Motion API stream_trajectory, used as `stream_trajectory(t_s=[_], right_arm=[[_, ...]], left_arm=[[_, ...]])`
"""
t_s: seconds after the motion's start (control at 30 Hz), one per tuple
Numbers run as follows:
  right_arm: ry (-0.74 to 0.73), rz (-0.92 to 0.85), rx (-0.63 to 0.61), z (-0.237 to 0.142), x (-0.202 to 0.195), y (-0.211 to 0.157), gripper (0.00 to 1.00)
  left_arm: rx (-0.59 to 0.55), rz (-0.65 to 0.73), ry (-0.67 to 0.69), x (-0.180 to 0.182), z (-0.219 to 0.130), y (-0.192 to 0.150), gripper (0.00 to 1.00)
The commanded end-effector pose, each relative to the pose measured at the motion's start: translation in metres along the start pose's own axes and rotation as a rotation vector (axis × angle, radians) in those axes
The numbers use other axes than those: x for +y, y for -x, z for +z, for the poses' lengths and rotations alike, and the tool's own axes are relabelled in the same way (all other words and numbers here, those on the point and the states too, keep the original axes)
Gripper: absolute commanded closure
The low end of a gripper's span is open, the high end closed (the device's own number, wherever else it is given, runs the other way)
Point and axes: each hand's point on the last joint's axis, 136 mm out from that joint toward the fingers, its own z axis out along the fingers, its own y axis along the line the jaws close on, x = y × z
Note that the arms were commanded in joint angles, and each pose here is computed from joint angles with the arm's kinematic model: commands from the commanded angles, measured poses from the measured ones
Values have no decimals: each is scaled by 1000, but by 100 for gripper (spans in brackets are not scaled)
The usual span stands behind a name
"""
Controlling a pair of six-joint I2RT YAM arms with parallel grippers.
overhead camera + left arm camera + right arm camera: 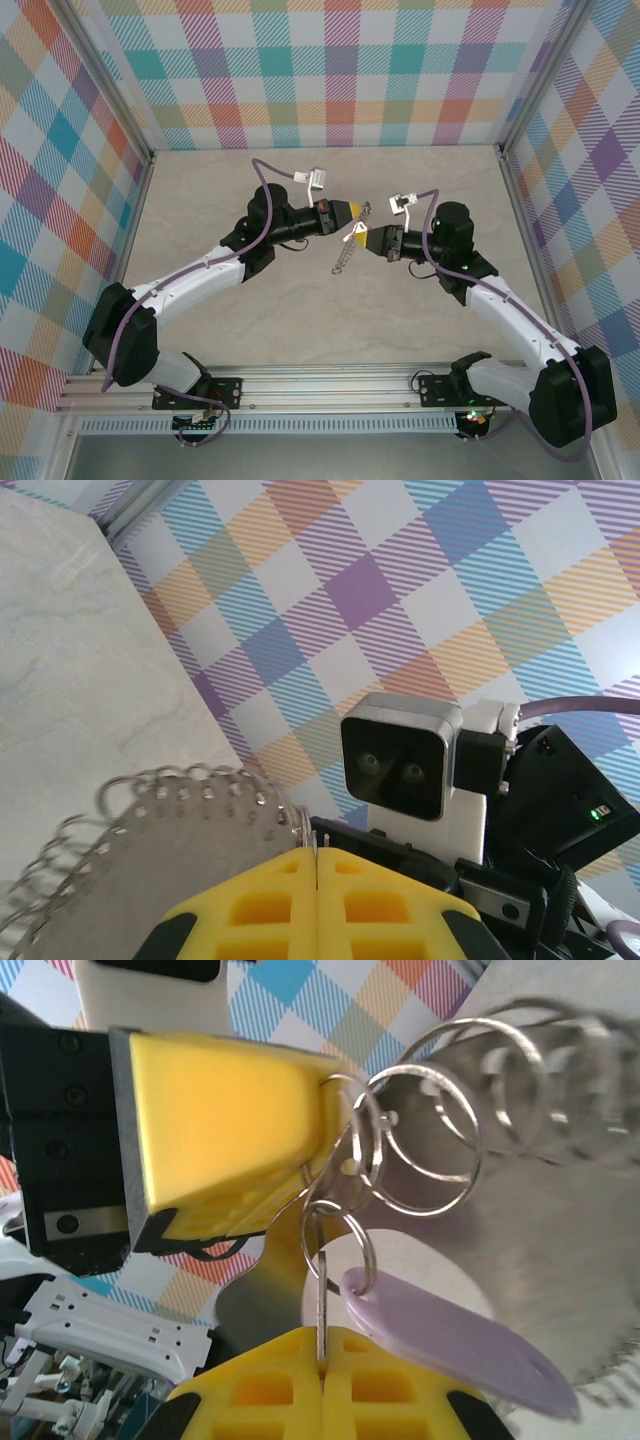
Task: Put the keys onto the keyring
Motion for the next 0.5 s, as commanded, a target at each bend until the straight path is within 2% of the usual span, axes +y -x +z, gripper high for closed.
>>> stream_trajectory(t_s=[0.0,0.13,0.27,0.47], right_arm=[[35,-54,24,2,18,-3,100],[42,-45,60,3,21,-12,100],[22,-48,89,-4,24,-21,74],[-36,-89,13,-33,39,-13,71]], left_arm=[[-65,65,-75,-34,-4,20,100],[-66,66,-77,-35,-5,21,100],[-65,70,-78,-35,-5,20,100],[-60,79,-90,-40,-7,20,100]])
